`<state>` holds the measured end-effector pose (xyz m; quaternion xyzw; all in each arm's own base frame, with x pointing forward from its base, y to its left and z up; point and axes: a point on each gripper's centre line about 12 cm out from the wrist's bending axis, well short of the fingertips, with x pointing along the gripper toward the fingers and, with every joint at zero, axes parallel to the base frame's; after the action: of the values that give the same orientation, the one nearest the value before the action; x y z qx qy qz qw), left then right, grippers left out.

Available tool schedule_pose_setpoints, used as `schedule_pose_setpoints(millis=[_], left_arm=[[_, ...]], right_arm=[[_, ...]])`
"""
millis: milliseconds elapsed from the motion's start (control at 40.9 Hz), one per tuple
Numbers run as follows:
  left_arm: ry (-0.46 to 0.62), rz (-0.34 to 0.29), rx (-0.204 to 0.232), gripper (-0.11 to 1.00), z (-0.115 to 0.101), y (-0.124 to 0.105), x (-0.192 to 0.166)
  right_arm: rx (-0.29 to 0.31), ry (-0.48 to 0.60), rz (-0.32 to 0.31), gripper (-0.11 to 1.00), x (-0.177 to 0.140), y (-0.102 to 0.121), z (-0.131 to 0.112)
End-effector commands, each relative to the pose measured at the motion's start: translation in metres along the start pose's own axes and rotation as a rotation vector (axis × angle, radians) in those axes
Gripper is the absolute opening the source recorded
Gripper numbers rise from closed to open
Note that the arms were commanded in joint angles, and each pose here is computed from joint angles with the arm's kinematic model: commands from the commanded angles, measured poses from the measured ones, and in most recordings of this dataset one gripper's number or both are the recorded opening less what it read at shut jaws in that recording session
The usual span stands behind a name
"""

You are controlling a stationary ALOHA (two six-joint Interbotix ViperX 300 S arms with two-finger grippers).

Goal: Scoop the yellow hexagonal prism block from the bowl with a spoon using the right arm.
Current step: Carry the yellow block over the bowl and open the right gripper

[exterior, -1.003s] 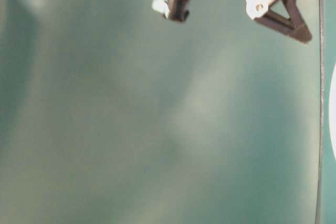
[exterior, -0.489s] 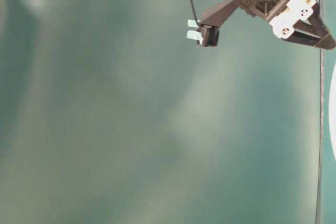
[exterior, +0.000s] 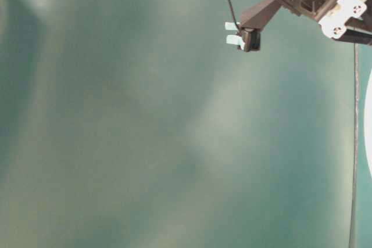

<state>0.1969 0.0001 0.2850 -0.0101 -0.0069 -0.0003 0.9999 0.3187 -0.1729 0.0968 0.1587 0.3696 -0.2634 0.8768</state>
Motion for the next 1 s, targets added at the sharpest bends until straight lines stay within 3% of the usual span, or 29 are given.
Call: schedule_pose_setpoints(millis=[0, 343, 416, 563, 979], left_arm=[[-0.038, -0.003, 0.005, -0.01, 0.013, -0.001, 0.002], [-0.038, -0.003, 0.003, -0.01, 0.013, -0.001, 0.002], [-0.038, -0.003, 0.001, -0.01, 0.013, -0.001, 0.002], [-0.038, -0.003, 0.001, -0.01, 0.013, -0.001, 0.002], [-0.038, -0.003, 0.005, -0.01, 0.013, -0.001, 0.002]], right_arm=[[0.007, -0.026, -0.003, 0.62, -0.001, -0.001, 0.006], [0.015, -0.020, -0.003, 0.59, 0.001, -0.001, 0.004], [0.018, -0.015, -0.004, 0.52, 0.001, -0.001, 0.004], [0.022, -0.009, -0.003, 0.24, 0.000, -0.001, 0.003], [0.010, -0.028, 0.055, 0.24, -0.030, 0.015, 0.020]])
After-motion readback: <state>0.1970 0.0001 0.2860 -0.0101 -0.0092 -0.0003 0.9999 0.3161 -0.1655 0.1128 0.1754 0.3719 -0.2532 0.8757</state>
